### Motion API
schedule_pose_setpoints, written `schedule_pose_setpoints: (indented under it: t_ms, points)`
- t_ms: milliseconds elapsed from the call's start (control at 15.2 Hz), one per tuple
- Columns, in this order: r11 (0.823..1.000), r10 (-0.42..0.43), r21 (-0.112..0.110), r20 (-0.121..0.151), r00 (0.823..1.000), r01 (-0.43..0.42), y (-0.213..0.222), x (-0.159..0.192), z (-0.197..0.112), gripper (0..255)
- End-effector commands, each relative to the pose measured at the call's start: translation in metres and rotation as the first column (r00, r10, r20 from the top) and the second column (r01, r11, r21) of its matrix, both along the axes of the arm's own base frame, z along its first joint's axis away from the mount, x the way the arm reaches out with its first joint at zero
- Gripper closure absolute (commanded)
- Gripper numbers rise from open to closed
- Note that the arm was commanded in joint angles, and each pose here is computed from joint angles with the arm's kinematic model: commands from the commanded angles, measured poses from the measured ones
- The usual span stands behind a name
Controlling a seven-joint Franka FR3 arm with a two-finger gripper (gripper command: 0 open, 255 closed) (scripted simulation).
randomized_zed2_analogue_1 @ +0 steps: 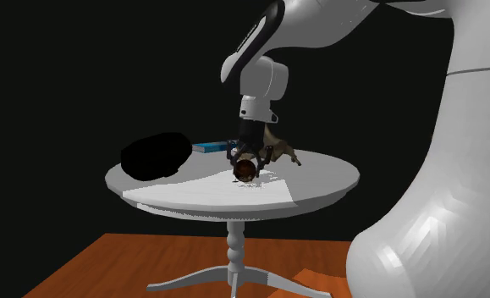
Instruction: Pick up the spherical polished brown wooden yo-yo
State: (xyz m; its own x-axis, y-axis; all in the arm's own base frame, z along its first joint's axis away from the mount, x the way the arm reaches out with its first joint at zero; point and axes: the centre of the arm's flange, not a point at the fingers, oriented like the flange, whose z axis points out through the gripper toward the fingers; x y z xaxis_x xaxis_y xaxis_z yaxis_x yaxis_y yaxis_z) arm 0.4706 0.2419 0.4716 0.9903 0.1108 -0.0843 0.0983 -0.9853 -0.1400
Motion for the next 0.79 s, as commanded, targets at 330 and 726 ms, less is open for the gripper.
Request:
schedule_pose_setpoints:
  t_ms: [330,726]
  points:
    - [1.000,0.000,0.000,-0.001,1.000,0.000,0.000,0.001,0.033,255]
    - [1.000,0.000,0.000,-0.001,1.000,0.000,0.000,0.001,0.065,255]
